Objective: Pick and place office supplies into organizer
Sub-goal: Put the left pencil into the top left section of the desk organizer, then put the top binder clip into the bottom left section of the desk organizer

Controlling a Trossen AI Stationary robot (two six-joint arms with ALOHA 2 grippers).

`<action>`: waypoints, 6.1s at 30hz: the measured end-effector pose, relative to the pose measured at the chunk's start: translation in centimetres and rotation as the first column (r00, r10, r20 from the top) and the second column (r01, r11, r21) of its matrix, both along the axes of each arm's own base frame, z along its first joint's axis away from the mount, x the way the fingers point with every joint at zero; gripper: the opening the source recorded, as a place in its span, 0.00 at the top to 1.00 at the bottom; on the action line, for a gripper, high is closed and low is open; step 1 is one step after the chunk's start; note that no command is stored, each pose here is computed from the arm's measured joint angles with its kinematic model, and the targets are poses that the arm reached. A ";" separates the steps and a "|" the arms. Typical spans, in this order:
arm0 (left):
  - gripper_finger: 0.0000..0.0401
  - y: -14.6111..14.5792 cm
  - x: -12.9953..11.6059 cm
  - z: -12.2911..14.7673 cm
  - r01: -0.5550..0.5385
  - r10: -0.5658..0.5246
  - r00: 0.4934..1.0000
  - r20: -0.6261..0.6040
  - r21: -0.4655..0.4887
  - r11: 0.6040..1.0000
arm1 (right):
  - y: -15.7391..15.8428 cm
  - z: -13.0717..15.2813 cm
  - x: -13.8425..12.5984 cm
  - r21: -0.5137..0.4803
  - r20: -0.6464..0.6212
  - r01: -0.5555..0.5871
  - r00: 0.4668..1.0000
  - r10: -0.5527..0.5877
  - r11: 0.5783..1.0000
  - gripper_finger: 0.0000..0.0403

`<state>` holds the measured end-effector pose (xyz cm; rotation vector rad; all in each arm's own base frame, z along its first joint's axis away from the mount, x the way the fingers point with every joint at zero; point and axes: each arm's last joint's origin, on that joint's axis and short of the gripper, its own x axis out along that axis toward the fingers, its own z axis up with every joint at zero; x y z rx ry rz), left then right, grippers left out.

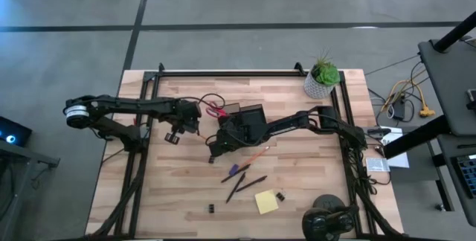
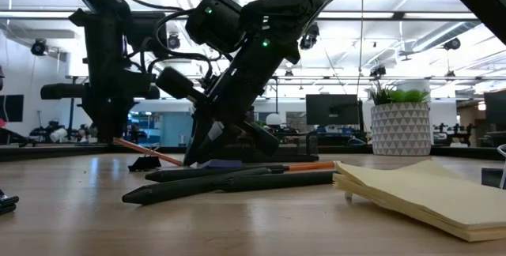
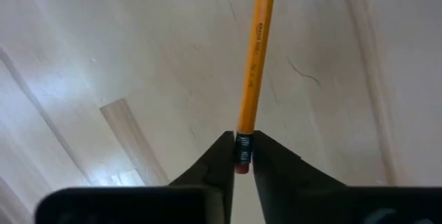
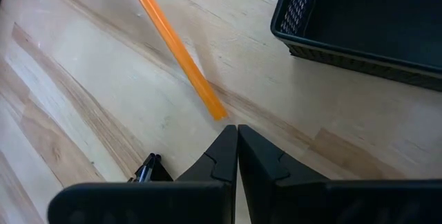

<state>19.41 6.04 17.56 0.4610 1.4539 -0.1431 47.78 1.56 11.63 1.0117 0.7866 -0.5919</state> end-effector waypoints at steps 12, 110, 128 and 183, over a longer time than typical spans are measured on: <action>0.98 0.1 -0.1 0.2 -0.004 0.004 1.000 -0.002 0.041 0.999 | 0.1 0.5 -0.1 -0.031 0.003 0.005 1.000 -0.005 1.000 0.98; 0.82 -2.4 10.1 10.1 0.251 -0.016 0.943 -0.333 0.680 0.689 | 0.2 18.0 -16.5 -0.629 -0.212 0.160 0.906 -0.366 0.761 0.98; 0.82 -5.8 2.0 16.8 -0.477 0.534 0.823 0.193 -0.276 0.834 | 3.1 14.4 -14.1 -0.248 -0.333 -0.557 0.817 0.470 0.793 0.98; 0.82 -6.7 -6.8 8.1 -0.458 0.747 0.602 0.283 -0.644 0.613 | 6.6 6.4 3.2 -0.387 -0.328 -0.721 0.690 0.645 0.574 0.62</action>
